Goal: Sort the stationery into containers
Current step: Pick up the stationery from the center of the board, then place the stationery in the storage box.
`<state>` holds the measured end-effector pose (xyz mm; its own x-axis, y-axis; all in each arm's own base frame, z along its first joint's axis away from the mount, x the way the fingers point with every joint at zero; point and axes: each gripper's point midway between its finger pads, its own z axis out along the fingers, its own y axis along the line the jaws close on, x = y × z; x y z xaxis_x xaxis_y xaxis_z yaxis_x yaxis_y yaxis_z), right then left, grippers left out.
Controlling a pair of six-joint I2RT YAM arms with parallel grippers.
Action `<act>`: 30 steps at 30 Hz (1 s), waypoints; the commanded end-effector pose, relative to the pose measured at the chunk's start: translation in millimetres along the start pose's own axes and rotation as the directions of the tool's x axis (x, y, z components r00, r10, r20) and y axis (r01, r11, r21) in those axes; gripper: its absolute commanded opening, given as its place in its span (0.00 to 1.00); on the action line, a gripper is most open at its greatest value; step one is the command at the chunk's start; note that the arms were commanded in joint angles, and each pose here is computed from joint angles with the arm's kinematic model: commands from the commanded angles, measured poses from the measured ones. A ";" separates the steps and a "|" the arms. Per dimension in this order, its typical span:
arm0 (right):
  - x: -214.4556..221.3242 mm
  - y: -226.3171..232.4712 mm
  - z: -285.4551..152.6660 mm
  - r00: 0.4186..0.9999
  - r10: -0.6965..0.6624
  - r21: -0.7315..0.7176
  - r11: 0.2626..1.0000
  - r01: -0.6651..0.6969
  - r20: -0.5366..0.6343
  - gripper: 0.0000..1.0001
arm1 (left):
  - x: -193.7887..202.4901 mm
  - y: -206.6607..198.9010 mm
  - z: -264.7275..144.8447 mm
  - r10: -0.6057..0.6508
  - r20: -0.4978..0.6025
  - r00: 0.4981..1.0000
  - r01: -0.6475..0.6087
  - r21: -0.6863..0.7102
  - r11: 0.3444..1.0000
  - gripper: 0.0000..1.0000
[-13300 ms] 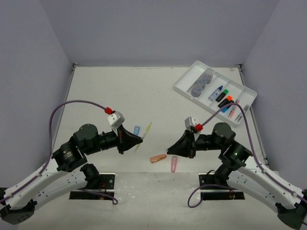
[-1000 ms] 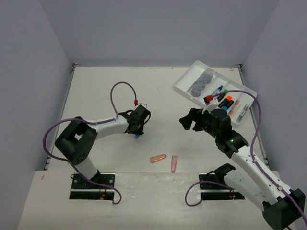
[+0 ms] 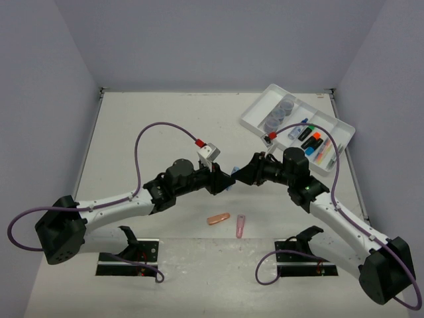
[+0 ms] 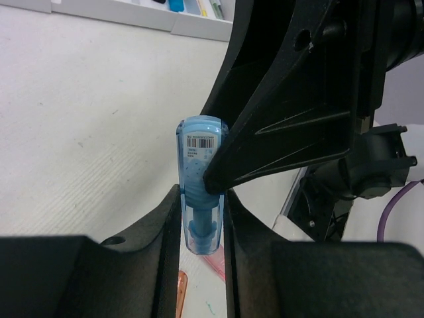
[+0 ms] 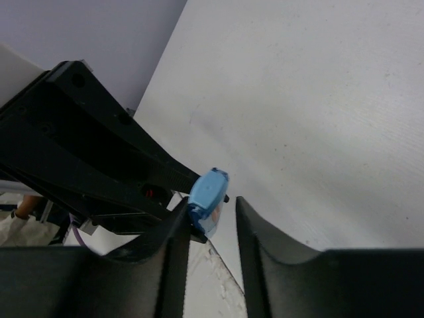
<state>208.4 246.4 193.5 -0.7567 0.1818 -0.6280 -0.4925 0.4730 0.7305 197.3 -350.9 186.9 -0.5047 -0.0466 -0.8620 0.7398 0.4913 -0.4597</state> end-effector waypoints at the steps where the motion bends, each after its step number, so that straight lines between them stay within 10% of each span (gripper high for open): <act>1: -6.1 13.2 4.3 0.999 -0.032 -0.035 0.999 0.032 -0.001 0.23 | -30.5 -19.9 3.7 0.048 0.093 0.994 -0.055 0.072 0.996 0.00; 7: -2.4 14.8 9.0 1.000 -0.020 -0.066 0.998 0.019 -0.019 0.00 | -30.1 -17.1 7.3 0.075 0.074 0.994 -0.079 0.053 0.995 0.03; 13: -5.5 -6.9 18.0 1.000 -0.010 0.015 1.000 0.010 -0.004 0.00 | -32.6 -2.7 8.6 0.096 0.035 0.995 -0.095 -0.042 0.995 0.79; 17: -34.3 -38.8 11.9 0.994 -0.037 0.198 0.980 0.016 0.101 0.00 | -24.7 30.4 -10.7 0.054 -0.028 0.998 -0.060 -0.250 0.967 1.00; 22: -87.7 -105.3 -12.6 0.973 0.032 0.463 0.876 -0.138 0.229 0.00 | -19.8 64.5 -62.8 -0.009 -0.066 0.998 -0.025 -0.499 0.866 1.00; 30: -190.8 -209.8 1.2 0.955 0.029 0.714 0.658 -0.240 0.294 0.00 | -42.4 39.9 -109.0 -0.006 -0.020 1.000 -0.004 -0.447 0.894 1.00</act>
<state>402.4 138.6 168.1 -0.6358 0.4506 -0.6266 0.0456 0.8324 0.5523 207.4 -252.5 204.3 -0.5295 -0.0068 -0.8483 0.4828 0.8198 -0.3080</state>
